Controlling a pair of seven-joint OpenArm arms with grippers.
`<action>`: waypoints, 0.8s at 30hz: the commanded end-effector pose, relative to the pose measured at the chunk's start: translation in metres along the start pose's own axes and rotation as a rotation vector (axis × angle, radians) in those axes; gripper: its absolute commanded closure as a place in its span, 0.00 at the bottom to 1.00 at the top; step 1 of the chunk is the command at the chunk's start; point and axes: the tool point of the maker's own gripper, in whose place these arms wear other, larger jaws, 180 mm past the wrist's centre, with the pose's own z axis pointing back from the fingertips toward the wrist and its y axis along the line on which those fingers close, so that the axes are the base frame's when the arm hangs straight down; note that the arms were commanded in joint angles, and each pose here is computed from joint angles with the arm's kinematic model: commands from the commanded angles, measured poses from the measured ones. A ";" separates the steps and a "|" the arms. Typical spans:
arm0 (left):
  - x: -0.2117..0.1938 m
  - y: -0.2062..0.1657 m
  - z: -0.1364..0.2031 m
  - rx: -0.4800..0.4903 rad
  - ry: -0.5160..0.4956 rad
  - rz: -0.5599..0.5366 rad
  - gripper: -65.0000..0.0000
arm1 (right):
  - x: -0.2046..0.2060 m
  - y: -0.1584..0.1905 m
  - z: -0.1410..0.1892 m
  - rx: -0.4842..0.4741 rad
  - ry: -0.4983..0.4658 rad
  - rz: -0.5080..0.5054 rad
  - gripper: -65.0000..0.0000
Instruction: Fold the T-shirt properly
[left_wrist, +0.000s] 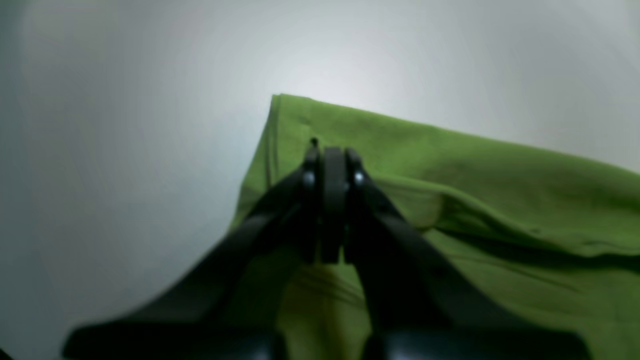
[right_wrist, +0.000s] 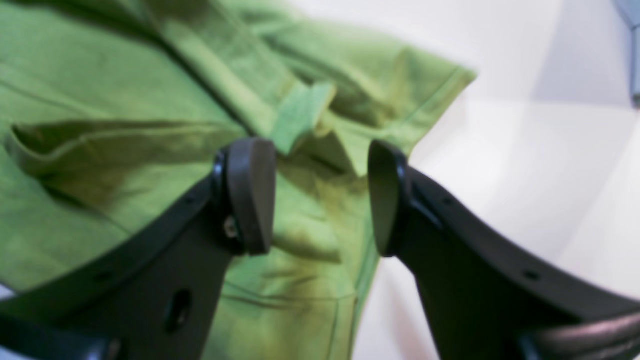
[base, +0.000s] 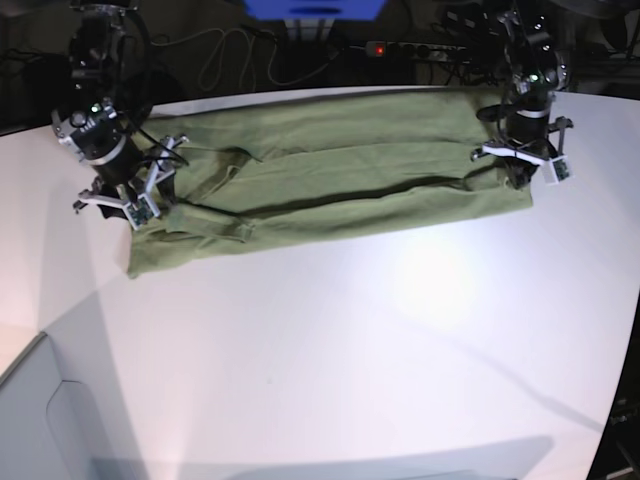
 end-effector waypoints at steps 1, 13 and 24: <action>0.010 0.002 0.002 0.000 -0.039 -0.011 1.00 | 0.015 -0.005 0.005 -0.013 -0.053 0.014 0.56; 0.003 0.004 0.007 0.002 -0.022 -0.020 1.00 | 0.020 -0.009 0.009 -0.030 -0.042 0.030 0.56; -0.003 0.006 0.010 0.006 -0.001 -0.025 0.78 | 0.022 -0.011 0.009 -0.034 -0.048 0.031 0.56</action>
